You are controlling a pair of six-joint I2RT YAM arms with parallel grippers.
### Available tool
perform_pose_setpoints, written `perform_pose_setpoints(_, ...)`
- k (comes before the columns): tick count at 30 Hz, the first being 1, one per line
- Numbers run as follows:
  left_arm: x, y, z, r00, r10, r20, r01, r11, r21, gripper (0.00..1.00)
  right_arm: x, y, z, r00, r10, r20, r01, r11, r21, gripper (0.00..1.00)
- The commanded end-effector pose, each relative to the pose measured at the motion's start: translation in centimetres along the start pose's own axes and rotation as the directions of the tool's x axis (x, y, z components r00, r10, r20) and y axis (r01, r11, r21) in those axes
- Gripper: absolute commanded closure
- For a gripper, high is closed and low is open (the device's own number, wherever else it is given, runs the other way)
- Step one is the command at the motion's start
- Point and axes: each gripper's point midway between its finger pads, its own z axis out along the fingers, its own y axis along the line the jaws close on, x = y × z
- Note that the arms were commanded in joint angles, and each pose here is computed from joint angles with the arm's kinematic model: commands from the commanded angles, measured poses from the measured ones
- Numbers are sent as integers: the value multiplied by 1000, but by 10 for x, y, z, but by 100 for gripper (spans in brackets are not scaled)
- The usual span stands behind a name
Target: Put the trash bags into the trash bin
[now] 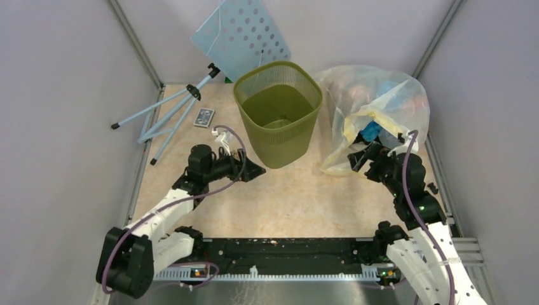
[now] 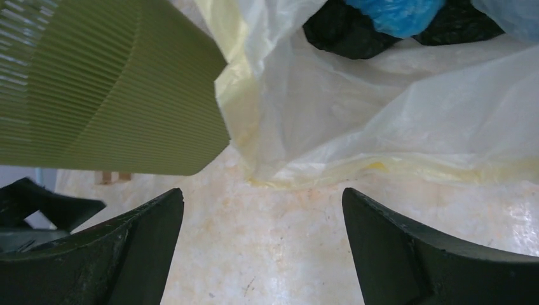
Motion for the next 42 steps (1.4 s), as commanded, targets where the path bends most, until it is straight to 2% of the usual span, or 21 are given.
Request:
perform_pose_setpoints(1, -25, -9, 18, 984, 144, 102, -150, 987, 57, 1, -21, 37, -11, 997, -70, 39, 76, 985, -158, 7)
perform_pose_setpoints(3, -22, -8, 25, 978, 162, 131, -172, 982, 74, 1, -23, 29, -9, 997, -62, 48, 67, 991, -115, 8)
perform_pose_setpoints(7, -28, 2, 41, 961, 218, 171, -228, 973, 45, 1, -24, 12, -4, 996, -36, 79, 38, 999, -31, 17)
perform_pose_setpoints(10, -34, 11, 57, 963, 226, 145, -233, 972, 33, 1, -18, 8, 1, 997, -22, 73, 24, 999, -27, 21)
perform_pose_setpoints(15, -35, 20, 79, 967, 215, 137, -225, 972, 67, 1, -5, -12, 10, 998, -1, 64, -2, 999, 44, 23)
perform_pose_setpoints(16, -35, 25, 83, 968, 215, 133, -224, 973, 60, 1, -5, -15, 11, 998, 2, 70, -6, 998, 58, 25)
perform_pose_setpoints(18, -36, 32, 92, 969, 215, 124, -222, 974, 47, 1, -4, -26, 14, 996, 22, 91, -32, 994, 109, 38)
perform_pose_setpoints(20, -38, 43, 101, 972, 202, 117, -206, 978, 22, 2, -5, -49, 15, 987, 87, 135, -116, 966, 232, 47)
perform_pose_setpoints(22, -44, 49, 109, 975, 185, 124, -187, 982, 7, 2, -5, -57, 19, 980, 122, 156, -161, 949, 272, 50)
perform_pose_setpoints(30, -67, 71, 136, 964, 210, 160, -209, 978, -28, 4, -18, -56, 55, 964, 158, 213, -216, 935, 282, 57)
perform_pose_setpoints(33, -66, 73, 140, 969, 201, 146, -204, 979, 8, 3, -33, -60, 69, 956, 147, 254, -219, 933, 284, 57)
perform_pose_setpoints(42, -52, 71, 130, 961, 229, 158, -236, 971, 25, 2, -66, -72, 116, 940, 85, 331, -182, 944, 275, 46)
